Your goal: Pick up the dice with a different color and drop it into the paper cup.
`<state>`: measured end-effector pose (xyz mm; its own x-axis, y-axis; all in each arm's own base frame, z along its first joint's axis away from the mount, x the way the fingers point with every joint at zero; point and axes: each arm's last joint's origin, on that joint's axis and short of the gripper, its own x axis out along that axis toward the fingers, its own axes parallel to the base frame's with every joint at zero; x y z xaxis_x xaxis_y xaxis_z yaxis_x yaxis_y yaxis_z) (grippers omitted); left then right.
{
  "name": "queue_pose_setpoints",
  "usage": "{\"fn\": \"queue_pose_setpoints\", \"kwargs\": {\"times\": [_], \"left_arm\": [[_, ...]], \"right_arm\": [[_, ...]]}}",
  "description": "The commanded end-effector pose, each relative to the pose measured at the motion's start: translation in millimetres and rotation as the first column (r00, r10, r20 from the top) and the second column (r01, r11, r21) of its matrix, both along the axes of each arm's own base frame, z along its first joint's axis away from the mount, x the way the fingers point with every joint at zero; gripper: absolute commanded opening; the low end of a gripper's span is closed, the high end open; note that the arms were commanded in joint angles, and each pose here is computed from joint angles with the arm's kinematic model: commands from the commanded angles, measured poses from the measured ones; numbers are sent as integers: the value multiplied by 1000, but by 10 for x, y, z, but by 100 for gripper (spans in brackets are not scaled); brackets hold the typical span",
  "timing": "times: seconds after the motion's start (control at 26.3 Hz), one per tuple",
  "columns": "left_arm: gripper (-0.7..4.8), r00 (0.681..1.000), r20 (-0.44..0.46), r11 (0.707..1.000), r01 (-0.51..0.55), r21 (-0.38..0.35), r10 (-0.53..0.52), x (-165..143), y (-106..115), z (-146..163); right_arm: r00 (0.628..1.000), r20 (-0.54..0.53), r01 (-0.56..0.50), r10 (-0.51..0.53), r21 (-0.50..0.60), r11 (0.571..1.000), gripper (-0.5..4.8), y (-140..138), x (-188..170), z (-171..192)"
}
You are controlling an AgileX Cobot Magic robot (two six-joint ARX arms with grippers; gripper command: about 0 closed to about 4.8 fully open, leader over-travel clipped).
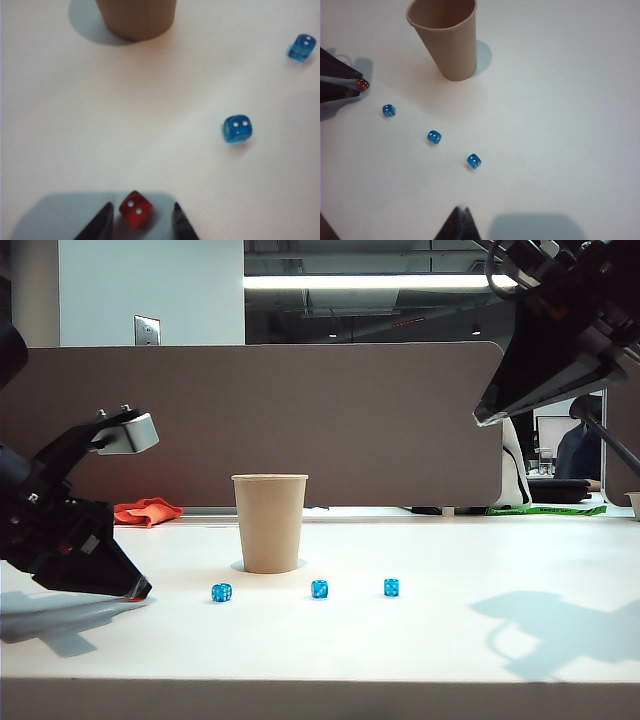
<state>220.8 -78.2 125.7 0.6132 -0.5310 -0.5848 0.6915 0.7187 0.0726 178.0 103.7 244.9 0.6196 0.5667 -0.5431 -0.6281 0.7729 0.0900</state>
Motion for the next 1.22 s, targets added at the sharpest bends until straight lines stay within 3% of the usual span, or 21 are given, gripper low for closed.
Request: {"fn": "queue_pose_setpoints", "kwargs": {"times": [0.04,0.15,0.38,0.57,1.22], "left_arm": [[108,1000,18,1000,3,-4,-3,16,-6,21],[82,1000,18,1000,3,-4,-3,15,-6,21],[79,1000,18,1000,3,-4,-3,15,-6,21],[130,999,33,1000,17,8,-17,17,-7,24],[129,999,26,1000,24,3,-24,45,-18,-36]], "right_arm": [[1000,16,0,0,6,1000,-1,2,3,25],[1000,16,0,0,6,1000,-1,2,3,25],[1000,16,0,0,6,1000,-1,2,3,25],[1000,16,0,0,6,1000,-1,2,3,25],[1000,19,1,-1,7,1000,-1,2,5,27]]}}
